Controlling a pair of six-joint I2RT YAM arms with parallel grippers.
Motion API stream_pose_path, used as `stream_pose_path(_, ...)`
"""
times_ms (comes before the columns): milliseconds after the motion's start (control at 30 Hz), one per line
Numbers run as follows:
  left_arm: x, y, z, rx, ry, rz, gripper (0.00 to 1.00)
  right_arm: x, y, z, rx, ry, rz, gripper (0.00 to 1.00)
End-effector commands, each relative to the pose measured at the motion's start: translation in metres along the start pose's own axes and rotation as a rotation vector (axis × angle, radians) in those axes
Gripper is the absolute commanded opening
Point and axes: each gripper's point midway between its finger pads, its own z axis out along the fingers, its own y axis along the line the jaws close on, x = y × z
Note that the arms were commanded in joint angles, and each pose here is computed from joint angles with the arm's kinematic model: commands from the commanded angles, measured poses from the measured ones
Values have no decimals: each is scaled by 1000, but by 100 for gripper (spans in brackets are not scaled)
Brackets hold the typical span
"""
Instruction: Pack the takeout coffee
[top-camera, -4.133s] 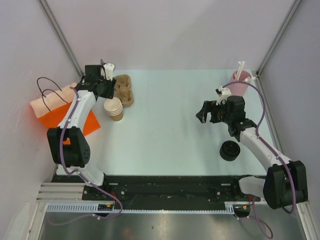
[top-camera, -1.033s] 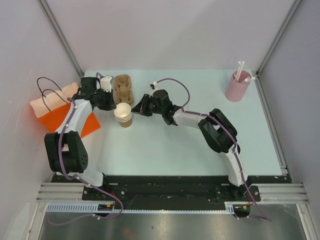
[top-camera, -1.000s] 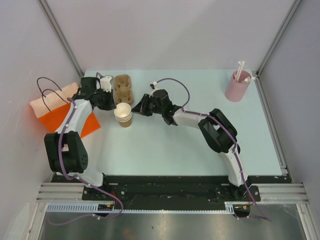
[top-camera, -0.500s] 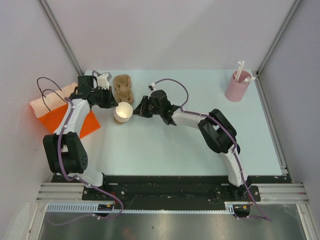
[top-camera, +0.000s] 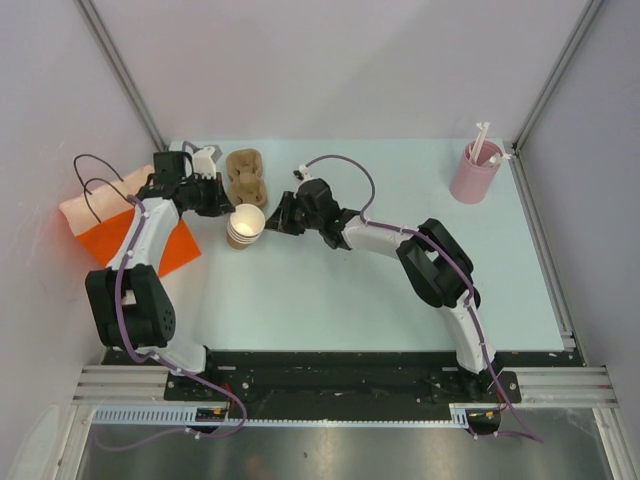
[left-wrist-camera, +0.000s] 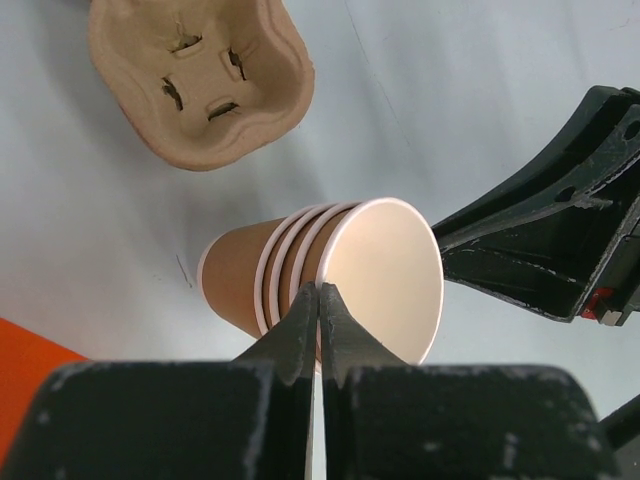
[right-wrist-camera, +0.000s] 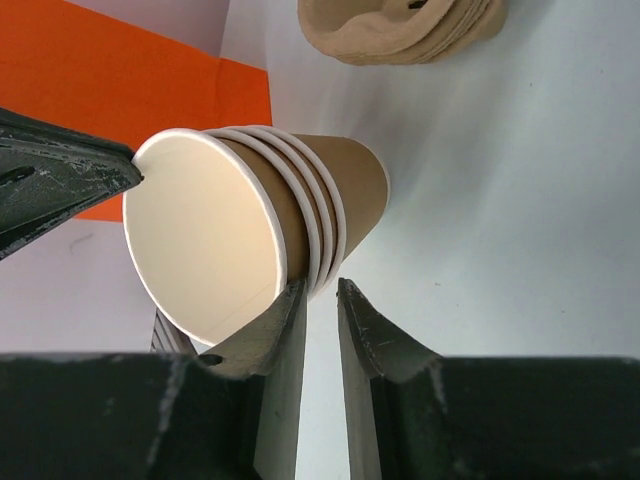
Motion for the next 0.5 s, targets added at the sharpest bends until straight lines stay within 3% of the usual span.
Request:
stream_pose_path(0, -32, -7, -25, -6, -97, 23, 0, -32, 59, -16, -95, -75, -72, 25)
stream_pose_path(233, -27, 21, -28, -35, -94, -59, 0, -27, 70, -9, -120, -50, -87, 26)
stream_pose_path(467, -51, 15, -47, -43, -164, -21, 0, -44, 84, -24, -119, -92, -134, 29)
